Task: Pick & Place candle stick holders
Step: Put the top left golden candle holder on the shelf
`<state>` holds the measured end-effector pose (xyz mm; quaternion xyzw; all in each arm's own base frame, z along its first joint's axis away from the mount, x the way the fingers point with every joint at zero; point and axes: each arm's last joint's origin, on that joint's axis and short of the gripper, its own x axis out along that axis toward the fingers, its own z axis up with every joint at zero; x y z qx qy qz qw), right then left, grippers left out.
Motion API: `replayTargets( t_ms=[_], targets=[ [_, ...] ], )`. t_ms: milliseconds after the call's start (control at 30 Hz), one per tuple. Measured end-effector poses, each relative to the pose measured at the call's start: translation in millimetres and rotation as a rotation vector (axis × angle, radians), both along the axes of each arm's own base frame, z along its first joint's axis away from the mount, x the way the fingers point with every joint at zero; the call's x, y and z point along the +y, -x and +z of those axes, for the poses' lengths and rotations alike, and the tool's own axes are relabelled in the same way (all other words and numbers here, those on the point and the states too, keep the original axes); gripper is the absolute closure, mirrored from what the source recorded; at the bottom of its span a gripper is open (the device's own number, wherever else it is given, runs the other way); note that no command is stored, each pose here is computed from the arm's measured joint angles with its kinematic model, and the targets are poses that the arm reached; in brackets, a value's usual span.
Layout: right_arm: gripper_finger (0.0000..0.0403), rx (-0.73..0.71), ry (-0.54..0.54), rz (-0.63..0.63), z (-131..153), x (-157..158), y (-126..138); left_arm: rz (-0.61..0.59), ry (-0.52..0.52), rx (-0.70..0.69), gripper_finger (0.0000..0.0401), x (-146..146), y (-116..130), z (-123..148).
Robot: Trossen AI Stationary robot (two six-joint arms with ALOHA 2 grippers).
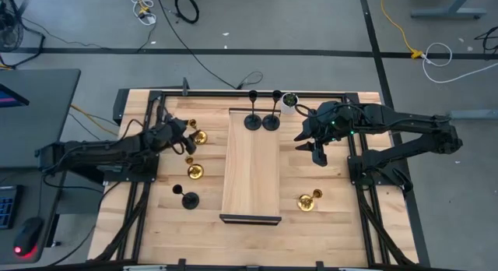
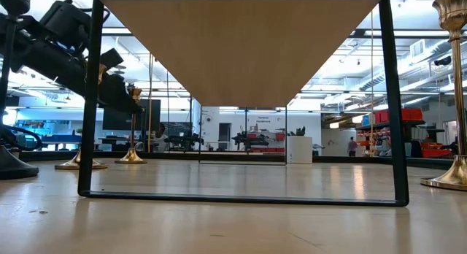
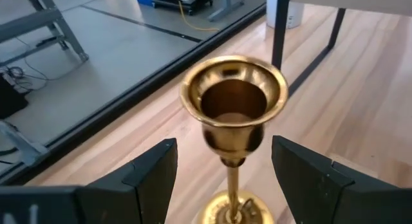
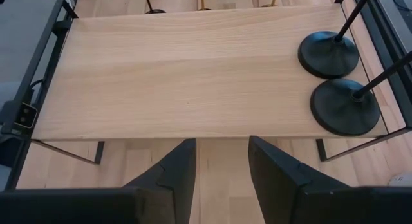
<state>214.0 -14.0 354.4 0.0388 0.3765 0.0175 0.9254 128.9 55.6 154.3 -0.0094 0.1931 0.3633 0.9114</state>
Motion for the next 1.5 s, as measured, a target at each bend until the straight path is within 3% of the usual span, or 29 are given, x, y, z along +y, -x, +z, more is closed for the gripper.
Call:
replayTargets(
  t_ms=[167,300,833,1267,1500],
  targets=[
    [0.0261,0.0,0.0,0.0,0,0,0,-0.014,0.01,0.004,0.0153,2,-4,-2],
    [0.0261,0.0,0.0,0.0,0,0,0,-0.013,0.016,0.025,0.0179,3,-5,-5],
    [0.0261,0.0,0.0,0.0,0,0,0,-0.024,0.022,0.027,0.0381,2,-6,-6],
    [0.0261,0.001,-0.007,-0.007,0,0,0,-0.007,0.018,-0.01,0.0386,3,-7,-3],
    [0.0261,0.001,-0.012,-0.011,0,0,0,-0.015,0.002,0.005,0.0385,6,-15,23]
  ],
)
